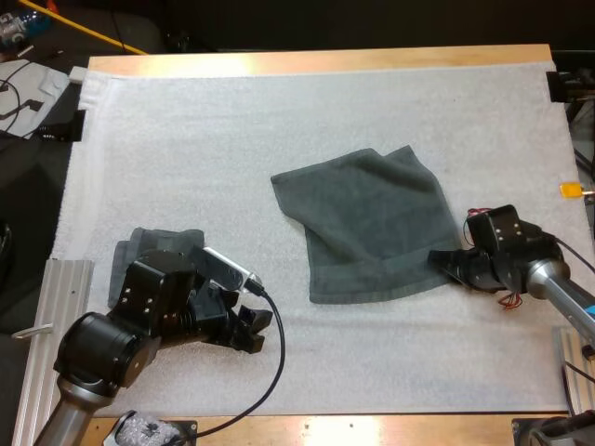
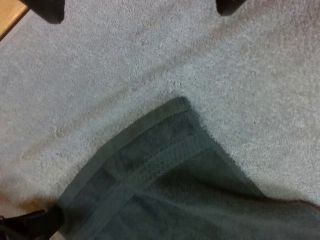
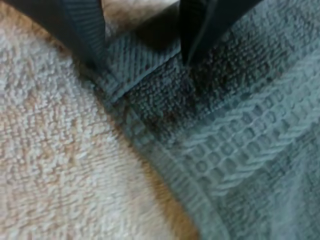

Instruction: Pick towel from pile, fold and stack

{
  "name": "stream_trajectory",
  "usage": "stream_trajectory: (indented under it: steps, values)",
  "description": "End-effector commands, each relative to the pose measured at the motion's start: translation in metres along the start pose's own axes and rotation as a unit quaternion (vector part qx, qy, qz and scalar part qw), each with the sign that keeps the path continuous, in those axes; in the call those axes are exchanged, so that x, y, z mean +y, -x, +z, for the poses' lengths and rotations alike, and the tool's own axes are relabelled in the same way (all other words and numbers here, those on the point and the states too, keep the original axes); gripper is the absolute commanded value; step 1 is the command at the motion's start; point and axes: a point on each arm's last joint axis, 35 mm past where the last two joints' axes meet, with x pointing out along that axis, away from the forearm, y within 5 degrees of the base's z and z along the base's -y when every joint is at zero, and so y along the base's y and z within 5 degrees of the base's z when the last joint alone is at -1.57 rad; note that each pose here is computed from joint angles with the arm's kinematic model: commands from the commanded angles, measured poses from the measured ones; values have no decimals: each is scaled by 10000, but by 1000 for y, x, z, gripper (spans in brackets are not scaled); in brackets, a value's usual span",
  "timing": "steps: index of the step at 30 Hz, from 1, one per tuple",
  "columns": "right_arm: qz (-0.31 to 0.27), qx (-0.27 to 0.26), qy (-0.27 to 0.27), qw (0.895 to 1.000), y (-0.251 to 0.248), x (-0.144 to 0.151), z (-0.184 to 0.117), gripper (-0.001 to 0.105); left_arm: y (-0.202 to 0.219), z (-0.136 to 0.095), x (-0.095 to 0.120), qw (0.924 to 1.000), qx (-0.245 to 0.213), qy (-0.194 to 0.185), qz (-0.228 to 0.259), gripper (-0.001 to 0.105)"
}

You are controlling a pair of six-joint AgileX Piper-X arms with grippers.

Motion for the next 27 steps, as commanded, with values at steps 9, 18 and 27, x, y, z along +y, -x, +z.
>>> stream_trajectory:
  steps: [9,18,27]
  values:
    - [-93,90,-56,9999,-4,0,0,2,-1,2,0,10000,-13,12,-54,59]
    - [-78,235,95,9996,11,-1,-7,0,-1,2,-1,9995,-41,-292,-71,59]
    - [-147,159,295,9993,36,-4,-14,0,-6,5,-1,9986,-46,-465,-244,59]
